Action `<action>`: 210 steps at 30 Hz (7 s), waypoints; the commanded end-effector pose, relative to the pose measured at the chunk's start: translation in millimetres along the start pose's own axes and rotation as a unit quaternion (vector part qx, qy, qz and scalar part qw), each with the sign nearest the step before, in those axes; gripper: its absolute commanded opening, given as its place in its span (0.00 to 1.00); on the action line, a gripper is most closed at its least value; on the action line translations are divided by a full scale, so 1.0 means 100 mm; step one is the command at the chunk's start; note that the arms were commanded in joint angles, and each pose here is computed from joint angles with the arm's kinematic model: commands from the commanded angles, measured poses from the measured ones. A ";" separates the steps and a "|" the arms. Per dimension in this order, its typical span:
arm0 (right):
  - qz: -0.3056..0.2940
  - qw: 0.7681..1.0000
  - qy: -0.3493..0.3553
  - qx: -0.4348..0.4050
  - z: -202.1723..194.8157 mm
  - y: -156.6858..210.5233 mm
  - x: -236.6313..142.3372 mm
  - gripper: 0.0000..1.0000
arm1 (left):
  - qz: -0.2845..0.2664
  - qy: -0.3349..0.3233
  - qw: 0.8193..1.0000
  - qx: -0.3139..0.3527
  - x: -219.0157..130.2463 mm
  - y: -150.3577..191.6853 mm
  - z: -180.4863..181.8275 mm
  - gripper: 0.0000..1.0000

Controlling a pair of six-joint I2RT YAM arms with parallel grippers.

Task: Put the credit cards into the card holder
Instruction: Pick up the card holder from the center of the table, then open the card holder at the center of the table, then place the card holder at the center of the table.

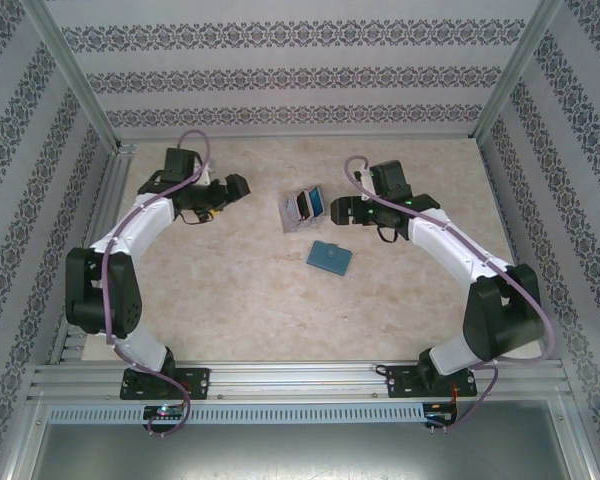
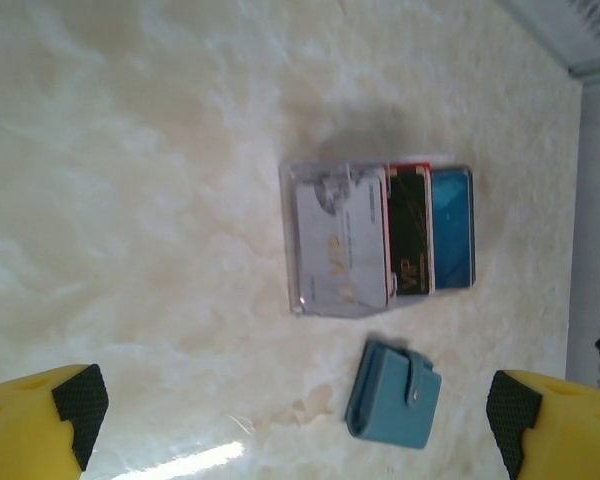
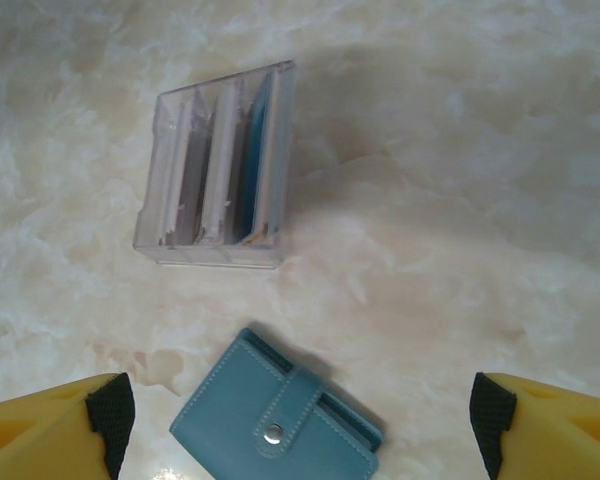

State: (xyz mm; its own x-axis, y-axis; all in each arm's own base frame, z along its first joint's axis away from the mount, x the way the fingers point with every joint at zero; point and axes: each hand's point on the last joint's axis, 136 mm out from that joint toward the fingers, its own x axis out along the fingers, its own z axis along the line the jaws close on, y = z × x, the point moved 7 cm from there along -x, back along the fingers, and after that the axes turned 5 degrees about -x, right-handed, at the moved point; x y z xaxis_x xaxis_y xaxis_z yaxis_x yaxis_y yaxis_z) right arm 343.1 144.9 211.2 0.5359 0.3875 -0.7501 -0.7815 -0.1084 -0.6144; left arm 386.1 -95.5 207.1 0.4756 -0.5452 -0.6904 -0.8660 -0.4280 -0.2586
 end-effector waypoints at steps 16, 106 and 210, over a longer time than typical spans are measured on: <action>0.116 0.991 -0.005 0.058 0.17 -0.37 0.67 0.80 | 0.127 -0.006 0.992 -0.008 0.79 0.16 -0.25 1.00; -0.040 0.950 -0.203 0.233 0.51 -0.04 -0.85 0.07 | 0.079 0.296 0.939 0.156 0.39 0.93 -1.12 0.85; 0.037 0.963 -0.209 0.167 0.14 0.81 -0.59 0.06 | 0.001 0.138 0.979 0.153 0.34 0.59 -0.75 0.62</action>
State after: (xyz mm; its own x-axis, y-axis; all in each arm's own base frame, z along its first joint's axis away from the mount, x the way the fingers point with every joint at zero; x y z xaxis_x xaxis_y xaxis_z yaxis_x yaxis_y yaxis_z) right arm 243.1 128.3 219.9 0.3259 0.7456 -0.5812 -0.8925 0.0398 -0.4493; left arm 351.6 -211.3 214.4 0.2893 -0.8218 -0.4909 -0.8764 -0.0211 -0.4811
